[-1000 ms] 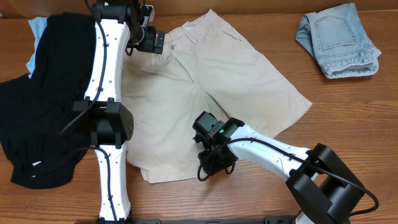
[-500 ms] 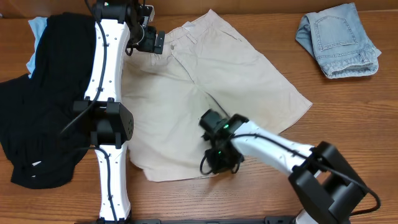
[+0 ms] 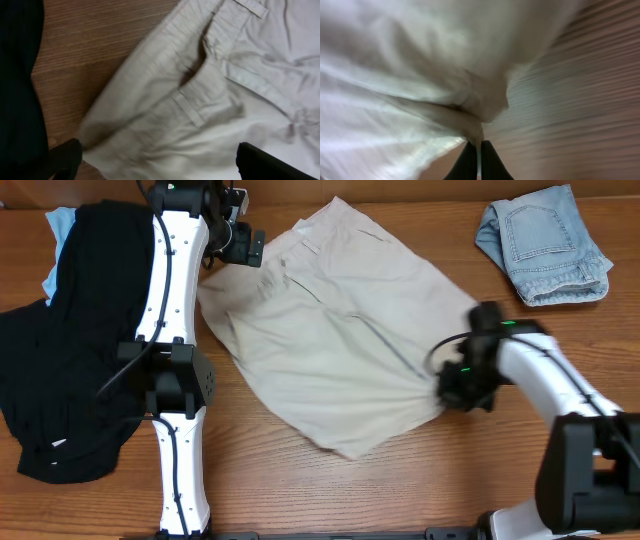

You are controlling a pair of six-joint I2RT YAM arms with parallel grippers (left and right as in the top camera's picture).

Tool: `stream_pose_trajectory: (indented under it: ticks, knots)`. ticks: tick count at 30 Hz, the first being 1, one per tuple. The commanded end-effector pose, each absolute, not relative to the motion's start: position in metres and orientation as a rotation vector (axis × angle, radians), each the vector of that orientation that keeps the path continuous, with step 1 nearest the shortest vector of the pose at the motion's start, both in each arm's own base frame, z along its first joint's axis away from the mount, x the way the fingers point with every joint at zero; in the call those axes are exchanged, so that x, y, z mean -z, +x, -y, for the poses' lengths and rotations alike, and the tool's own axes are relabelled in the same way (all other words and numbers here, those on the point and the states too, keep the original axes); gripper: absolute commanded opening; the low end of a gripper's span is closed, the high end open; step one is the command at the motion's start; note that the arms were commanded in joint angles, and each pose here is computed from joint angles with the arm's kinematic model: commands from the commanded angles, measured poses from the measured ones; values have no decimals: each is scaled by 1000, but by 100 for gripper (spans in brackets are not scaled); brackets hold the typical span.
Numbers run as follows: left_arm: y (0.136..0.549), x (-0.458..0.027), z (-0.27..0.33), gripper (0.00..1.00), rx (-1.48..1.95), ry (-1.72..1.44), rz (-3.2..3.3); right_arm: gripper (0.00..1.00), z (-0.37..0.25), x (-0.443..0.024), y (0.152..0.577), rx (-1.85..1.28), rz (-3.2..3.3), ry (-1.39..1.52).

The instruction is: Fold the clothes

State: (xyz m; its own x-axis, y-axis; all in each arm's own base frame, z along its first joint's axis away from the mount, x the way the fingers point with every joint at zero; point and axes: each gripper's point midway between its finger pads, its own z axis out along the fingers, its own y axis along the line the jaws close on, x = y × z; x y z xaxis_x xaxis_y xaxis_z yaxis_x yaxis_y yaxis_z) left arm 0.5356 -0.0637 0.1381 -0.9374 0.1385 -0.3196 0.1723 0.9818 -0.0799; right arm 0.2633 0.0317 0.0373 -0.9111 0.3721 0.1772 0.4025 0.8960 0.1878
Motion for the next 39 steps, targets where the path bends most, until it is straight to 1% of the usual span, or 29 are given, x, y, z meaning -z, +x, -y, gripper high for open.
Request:
stream_pose_trajectory:
  ticks: [1, 6, 7, 9, 12, 14, 17, 20, 21, 24, 27, 31, 34, 35, 36, 38, 39]
  knots:
    - [533, -163, 67, 100, 143, 264, -2763, 4, 22, -44, 276, 311, 2971, -804]
    - [527, -156, 66, 100, 146, 268, -2799, 4, 85, -45, 282, 351, 2980, -1085]
    - [526, -155, 67, 100, 150, 269, -2804, 10, 97, -46, 283, 369, 2978, -1151]
    - [524, -152, 71, 100, 181, 275, -2813, 30, 112, -50, 287, 473, 2968, -1265]
    - [523, -147, 84, 100, 259, 312, -2813, 41, 120, -63, 292, 649, 2950, -1343]
    - [522, -142, 95, 100, 303, 390, -2806, 48, 117, -73, 297, 731, 2975, -1293]
    - [521, -131, 116, 100, 360, 528, -2788, 59, 114, -89, 304, 743, 3009, -1226]
    - [522, -116, 133, 100, 360, 633, -2773, 66, 101, -107, 317, 755, 3072, -1103]
    - [523, -104, 144, 100, 362, 693, -2769, 71, 90, -116, 325, 759, 3104, -1030]
    - [520, -78, 161, 99, 367, 803, -2775, 79, 68, -123, 337, 767, 3153, -901]
    - [513, -50, 174, 100, 375, 901, -2799, 84, 53, -122, 343, 741, 3187, -811]
    - [505, -18, 183, 99, 388, 964, -2840, 88, 47, -117, 343, 638, 3207, -749]
    - [502, -3, 186, 95, 394, 973, -2860, 89, 48, -116, 340, 607, 3202, -746]
    - [502, -2, 187, 92, 393, 975, -2859, 89, 47, -116, 340, 606, 3201, -747]
    - [502, 0, 187, 86, 394, 978, -2862, 89, 47, -116, 340, 607, 3201, -747]
    - [502, 0, 187, 72, 394, 978, -2863, 89, 48, -116, 340, 607, 3202, -746]
    - [502, 0, 187, 58, 394, 978, -2863, 89, 48, -116, 340, 606, 3203, -747]
